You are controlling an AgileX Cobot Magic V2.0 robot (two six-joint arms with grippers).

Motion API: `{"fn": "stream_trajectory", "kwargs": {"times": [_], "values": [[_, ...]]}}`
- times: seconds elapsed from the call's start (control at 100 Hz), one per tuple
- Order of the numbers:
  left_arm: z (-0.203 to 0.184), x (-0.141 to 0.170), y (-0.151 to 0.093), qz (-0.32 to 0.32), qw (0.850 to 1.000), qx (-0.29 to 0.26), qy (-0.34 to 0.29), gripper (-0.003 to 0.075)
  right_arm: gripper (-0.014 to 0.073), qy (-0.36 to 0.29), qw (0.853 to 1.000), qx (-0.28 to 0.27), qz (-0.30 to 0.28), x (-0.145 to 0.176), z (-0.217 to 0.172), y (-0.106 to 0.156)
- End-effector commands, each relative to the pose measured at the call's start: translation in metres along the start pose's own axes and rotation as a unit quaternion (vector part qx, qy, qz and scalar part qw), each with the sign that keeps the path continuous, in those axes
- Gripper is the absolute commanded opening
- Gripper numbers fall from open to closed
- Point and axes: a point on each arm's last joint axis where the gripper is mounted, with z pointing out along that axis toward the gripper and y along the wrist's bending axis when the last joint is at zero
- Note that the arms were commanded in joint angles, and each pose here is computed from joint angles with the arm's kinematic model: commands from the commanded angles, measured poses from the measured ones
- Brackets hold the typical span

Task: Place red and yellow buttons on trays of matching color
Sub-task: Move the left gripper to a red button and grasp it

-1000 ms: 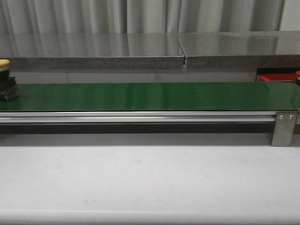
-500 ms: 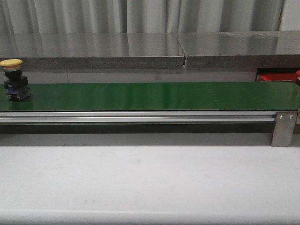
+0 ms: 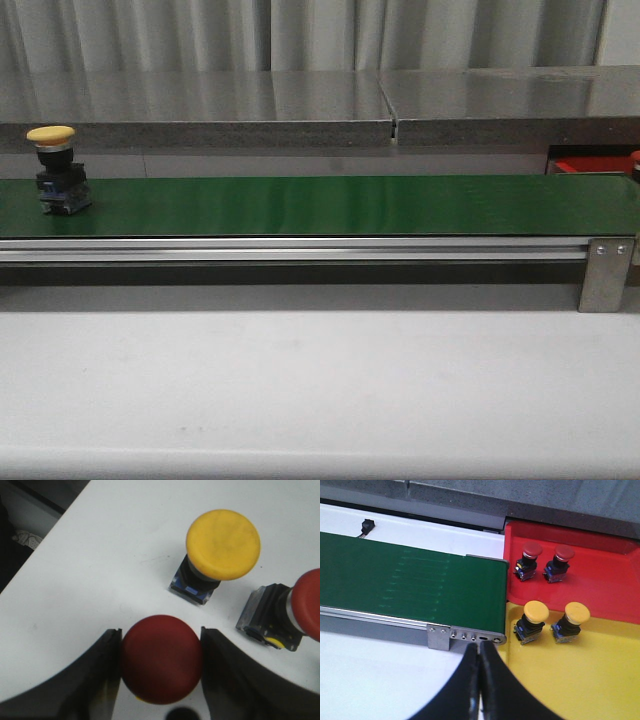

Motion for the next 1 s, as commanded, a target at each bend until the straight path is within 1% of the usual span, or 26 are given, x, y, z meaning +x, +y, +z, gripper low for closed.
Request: {"fn": "stream_trajectory", "kwargs": {"times": [0.0,0.08,0.44,0.72,0.84,0.99], "values": [[-0.033,-0.026,-0.006,-0.006,0.997,0.008,-0.071,0.0241,-0.0118,-0.045,0.999,0.011,0.0,-0.013,-0.005,-0.002],[-0.033,-0.026,-0.006,-0.006,0.997,0.008,-0.071,0.0225,-0.0118,-0.045,0.999,0.011,0.0,-0.013,-0.005,-0.002],[-0.042,-0.026,-0.009,-0.01,0.998,0.014,-0.057,0.0224,-0.0118,-0.045,0.999,0.011,0.0,-0.013,-0.005,-0.002],[-0.073,-0.032,-0.013,-0.001,0.997,0.017,-0.075,0.0221,-0.0118,-0.045,0.999,0.011,0.0,-0.013,-0.005,-0.002],[-0.088,-0.029,-0.015,0.001,0.997,0.017,-0.079,0.0221,-0.0118,-0.045,0.999,0.011,0.0,-0.013,-0.005,-0.002],[-0.109,-0.021,-0.023,0.015,0.995,0.021,-0.093,0.0221,-0.0118,-0.045,0.999,0.011,0.0,-0.013,-0.005,-0.002]]}}
